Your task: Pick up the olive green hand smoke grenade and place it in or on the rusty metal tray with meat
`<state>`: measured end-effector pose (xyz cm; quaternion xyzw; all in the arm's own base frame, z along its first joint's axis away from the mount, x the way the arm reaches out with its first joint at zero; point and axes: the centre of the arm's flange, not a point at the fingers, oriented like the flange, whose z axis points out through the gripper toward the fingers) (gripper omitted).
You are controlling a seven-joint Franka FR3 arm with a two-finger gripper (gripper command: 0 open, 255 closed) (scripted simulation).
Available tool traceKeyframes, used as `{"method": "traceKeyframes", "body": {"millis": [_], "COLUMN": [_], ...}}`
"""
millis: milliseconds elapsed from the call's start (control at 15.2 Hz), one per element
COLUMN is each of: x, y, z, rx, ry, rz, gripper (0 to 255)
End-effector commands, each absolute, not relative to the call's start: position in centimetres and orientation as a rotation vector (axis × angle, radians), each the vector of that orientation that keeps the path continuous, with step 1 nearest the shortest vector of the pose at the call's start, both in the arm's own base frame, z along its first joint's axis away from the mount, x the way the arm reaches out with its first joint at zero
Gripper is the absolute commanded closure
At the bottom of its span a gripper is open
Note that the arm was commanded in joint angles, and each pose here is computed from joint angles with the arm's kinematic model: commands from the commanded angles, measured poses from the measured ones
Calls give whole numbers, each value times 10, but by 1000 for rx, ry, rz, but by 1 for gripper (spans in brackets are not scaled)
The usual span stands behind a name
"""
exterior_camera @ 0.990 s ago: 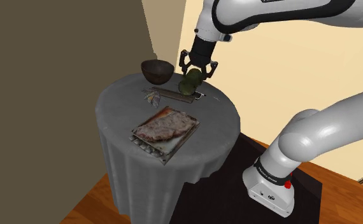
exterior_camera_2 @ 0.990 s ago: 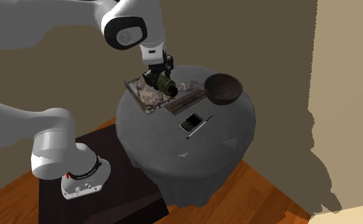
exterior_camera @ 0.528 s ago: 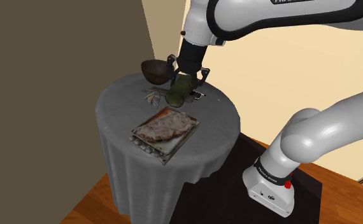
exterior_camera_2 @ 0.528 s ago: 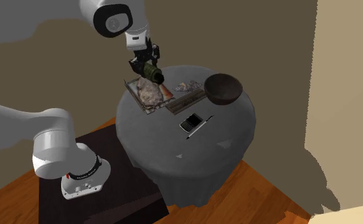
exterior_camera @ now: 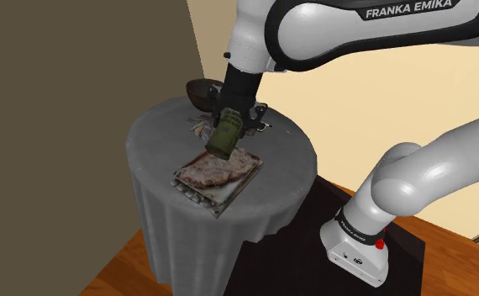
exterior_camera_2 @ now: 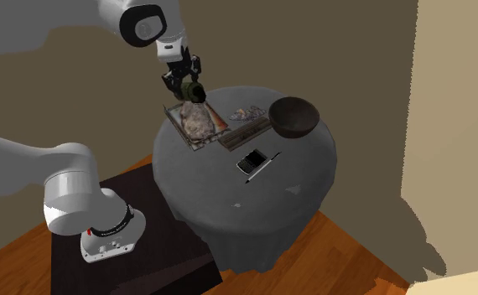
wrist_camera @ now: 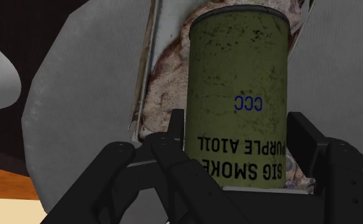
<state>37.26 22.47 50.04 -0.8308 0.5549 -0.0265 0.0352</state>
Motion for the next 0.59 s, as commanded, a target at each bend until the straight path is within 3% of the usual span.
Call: {"method": "traceKeyframes", "body": {"millis": [0, 528], "x": [373, 373], "y": [226, 226], "z": [490, 448], "rx": [-2552, -2552], "ry": [1705, 1705], "rz": [-82, -82], "gripper": [255, 255]}}
